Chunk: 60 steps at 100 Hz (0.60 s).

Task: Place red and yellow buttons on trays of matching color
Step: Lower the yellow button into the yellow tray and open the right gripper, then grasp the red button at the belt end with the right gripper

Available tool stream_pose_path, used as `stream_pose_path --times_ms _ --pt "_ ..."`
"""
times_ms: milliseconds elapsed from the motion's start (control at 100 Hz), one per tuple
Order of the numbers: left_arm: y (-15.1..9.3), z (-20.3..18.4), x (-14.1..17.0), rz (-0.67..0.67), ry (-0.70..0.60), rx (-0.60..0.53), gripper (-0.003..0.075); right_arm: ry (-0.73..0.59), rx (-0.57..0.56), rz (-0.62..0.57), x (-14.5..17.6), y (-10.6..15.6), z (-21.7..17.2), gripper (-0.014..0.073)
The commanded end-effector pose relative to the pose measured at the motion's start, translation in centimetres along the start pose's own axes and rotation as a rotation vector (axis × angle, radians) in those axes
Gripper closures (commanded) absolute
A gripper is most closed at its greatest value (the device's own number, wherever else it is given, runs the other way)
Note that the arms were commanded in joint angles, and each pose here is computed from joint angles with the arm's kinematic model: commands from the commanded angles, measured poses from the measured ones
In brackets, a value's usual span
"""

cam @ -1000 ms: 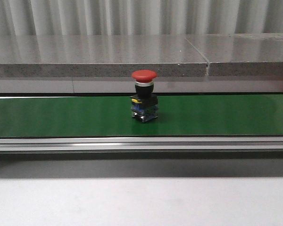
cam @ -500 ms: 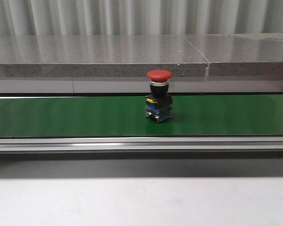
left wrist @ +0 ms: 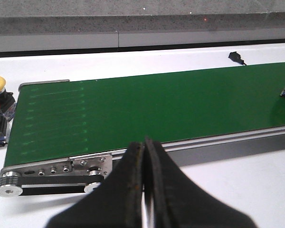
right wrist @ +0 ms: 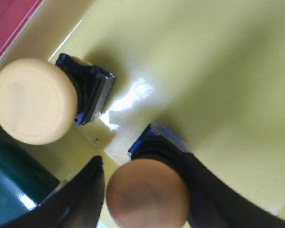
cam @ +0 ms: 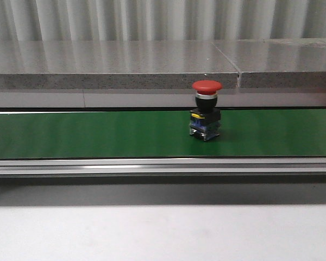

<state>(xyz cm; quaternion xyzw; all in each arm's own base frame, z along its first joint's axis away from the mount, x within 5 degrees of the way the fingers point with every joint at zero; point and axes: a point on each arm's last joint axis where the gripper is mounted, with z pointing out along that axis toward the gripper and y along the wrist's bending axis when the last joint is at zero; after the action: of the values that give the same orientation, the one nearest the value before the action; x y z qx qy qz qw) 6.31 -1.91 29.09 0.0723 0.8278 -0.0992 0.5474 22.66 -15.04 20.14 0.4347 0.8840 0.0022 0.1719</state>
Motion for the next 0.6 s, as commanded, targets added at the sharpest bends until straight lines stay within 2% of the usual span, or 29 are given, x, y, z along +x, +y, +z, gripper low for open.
stream_pose_path --times_ms 0,60,180,410,590 --pt "-0.2 -0.3 -1.4 -0.009 -0.087 0.014 0.0741 -0.081 -0.024 -0.005 -0.9 0.2 -1.2 0.0102" --pt "-0.2 -0.3 -1.4 -0.009 -0.087 0.014 0.0741 -0.086 -0.022 -0.009 -0.9 0.2 -1.4 0.0074" --pt "-0.2 -0.3 -1.4 -0.009 -0.087 0.014 0.0741 -0.119 -0.027 -0.019 -0.9 0.2 -2.5 0.0075" --pt "-0.2 -0.3 -1.4 -0.009 -0.087 0.014 0.0741 -0.205 -0.030 -0.095 0.5 0.5 -7.1 0.0075" --pt "-0.2 -0.3 -1.4 -0.009 -0.087 0.014 0.0741 -0.212 -0.061 -0.229 2.2 1.8 -9.5 0.0075"
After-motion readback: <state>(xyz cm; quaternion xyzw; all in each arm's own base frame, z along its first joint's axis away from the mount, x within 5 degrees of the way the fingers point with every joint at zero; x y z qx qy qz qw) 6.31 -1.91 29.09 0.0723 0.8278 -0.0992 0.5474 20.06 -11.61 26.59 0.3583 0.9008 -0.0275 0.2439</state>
